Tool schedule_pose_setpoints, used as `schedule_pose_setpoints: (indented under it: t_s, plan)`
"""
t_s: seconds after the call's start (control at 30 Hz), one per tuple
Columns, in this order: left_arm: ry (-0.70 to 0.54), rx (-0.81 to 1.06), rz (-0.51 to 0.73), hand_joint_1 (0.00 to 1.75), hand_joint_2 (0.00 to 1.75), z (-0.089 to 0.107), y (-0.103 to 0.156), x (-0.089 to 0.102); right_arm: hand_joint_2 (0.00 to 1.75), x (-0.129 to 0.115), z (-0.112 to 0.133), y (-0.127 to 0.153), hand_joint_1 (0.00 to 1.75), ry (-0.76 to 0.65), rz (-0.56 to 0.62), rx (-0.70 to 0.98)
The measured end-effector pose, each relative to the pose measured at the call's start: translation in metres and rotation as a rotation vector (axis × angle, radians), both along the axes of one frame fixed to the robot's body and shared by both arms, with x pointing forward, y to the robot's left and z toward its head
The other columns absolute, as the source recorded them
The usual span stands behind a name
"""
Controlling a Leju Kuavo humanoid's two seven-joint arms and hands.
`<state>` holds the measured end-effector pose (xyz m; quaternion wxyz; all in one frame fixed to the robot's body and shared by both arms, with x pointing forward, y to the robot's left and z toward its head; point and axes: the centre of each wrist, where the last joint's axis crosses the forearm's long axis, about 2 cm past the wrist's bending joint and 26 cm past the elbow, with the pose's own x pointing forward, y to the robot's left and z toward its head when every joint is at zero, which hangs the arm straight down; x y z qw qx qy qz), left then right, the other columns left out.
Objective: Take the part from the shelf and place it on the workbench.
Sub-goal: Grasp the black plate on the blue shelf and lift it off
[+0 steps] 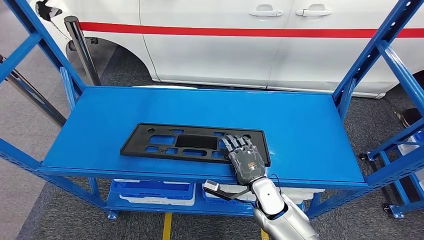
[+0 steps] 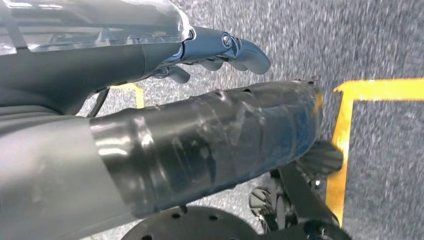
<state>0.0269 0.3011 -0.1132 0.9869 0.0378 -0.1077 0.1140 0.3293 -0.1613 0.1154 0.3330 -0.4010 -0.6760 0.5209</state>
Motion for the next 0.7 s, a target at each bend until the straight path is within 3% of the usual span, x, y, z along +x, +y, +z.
schedule_pose_setpoints:
  t_s: [0.27, 0.4, 0.7]
  plan:
    - [-0.019, 0.000, 0.006, 0.00, 0.00, 0.0001, -0.0006, 0.0010, 1.75, 0.0040, 0.0032, 0.0002, 1.75, 0.000, 0.014, -0.006]
    - [-0.045, 0.002, -0.002, 0.00, 1.75, 0.0000, -0.0015, 0.0002, 1.75, 0.0050, 0.0048, 0.0012, 1.75, -0.001, 0.021, -0.009]
    - [-0.038, 0.023, 0.001, 0.00, 1.75, -0.0001, -0.0007, -0.0009, 1.75, 0.0055, 0.0049, 0.0004, 1.75, 0.014, 0.023, -0.015]
